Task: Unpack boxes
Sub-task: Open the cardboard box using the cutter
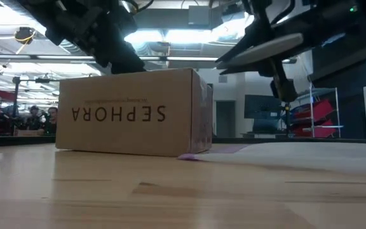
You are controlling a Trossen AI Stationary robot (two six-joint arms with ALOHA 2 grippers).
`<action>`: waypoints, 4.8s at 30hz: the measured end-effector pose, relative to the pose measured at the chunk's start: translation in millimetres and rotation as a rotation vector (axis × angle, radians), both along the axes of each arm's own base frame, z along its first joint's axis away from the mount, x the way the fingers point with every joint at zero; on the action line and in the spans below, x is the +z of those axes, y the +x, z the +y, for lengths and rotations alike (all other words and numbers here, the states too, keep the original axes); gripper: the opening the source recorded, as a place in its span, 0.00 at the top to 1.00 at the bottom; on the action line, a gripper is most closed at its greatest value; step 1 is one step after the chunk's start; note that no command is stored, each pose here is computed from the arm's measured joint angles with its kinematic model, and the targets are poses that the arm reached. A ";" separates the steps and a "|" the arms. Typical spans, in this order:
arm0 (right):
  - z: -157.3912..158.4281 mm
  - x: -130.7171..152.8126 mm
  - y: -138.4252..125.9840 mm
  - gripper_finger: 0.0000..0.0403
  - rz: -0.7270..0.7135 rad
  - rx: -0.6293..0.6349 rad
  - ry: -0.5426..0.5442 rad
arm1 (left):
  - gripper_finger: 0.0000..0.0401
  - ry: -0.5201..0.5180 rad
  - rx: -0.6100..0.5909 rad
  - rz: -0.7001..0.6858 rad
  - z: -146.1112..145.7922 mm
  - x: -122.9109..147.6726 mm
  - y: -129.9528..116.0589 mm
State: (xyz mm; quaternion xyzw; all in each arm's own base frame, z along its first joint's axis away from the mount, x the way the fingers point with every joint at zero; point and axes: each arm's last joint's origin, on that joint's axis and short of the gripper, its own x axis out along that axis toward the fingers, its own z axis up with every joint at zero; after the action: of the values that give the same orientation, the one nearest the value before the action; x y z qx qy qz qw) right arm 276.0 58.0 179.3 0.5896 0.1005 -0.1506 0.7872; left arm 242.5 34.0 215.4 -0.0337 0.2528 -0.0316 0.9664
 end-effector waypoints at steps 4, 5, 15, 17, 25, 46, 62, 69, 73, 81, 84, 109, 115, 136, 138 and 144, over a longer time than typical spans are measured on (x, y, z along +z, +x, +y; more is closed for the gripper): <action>-8.5 1.1 2.1 0.87 -0.017 -0.048 0.048 | 0.40 0.044 -0.004 0.009 4.0 -5.5 3.9; -9.4 0.4 2.0 0.87 -0.014 -0.060 0.067 | 0.40 0.050 -0.004 0.017 5.2 -7.9 5.1; -10.2 -3.4 0.3 0.87 0.000 -0.142 0.207 | 0.40 0.127 -0.018 -0.014 14.9 -27.2 25.7; -10.4 -4.1 -0.1 0.87 0.004 -0.157 0.225 | 0.40 0.134 -0.009 -0.032 17.1 -28.3 28.4; -2.4 -2.2 -3.8 0.87 -0.001 -0.176 0.244 | 0.40 0.168 -0.008 -0.016 24.4 -31.6 27.7; -20.2 -2.1 -4.8 0.87 0.058 -0.162 0.184 | 0.40 0.173 0.019 -0.013 28.6 -32.5 26.6; -10.8 8.0 -16.6 0.87 0.064 -0.190 0.157 | 0.40 0.166 0.023 -0.016 29.2 -32.4 26.7; -19.6 7.0 -15.6 0.87 0.084 -0.192 0.144 | 0.40 0.162 0.024 -0.018 29.2 -32.3 26.7; -27.5 9.7 -12.5 0.87 0.062 -0.172 0.136 | 0.40 0.161 0.024 -0.018 29.2 -32.3 26.7; -31.2 9.8 -11.5 0.87 0.069 -0.135 0.141 | 0.40 0.160 0.025 -0.018 29.1 -32.3 26.8; -30.9 9.8 -11.4 0.87 0.070 -0.125 0.145 | 0.40 0.160 0.025 -0.018 29.1 -32.3 26.8; -41.3 8.0 -10.8 0.87 0.093 -0.116 0.161 | 0.40 0.169 0.020 -0.019 29.1 -32.2 26.8; -42.6 8.0 -10.7 0.87 0.092 -0.118 0.174 | 0.40 0.169 0.020 -0.019 29.1 -32.2 26.8; -41.8 8.0 -10.6 0.87 0.092 -0.108 0.196 | 0.40 0.172 0.018 -0.021 29.1 -32.1 26.9; -41.8 8.0 -10.7 0.87 0.092 -0.108 0.196 | 0.40 0.172 0.018 -0.021 29.1 -32.1 26.9; -41.8 8.0 -10.6 0.87 0.092 -0.108 0.196 | 0.40 0.172 0.019 -0.021 29.1 -32.1 26.9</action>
State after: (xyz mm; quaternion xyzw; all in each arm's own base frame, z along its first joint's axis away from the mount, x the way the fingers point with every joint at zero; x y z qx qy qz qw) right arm 265.4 16.2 187.3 0.6607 0.1188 -0.2090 0.7111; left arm 269.4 63.1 183.3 0.0474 0.2440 -0.0012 0.9686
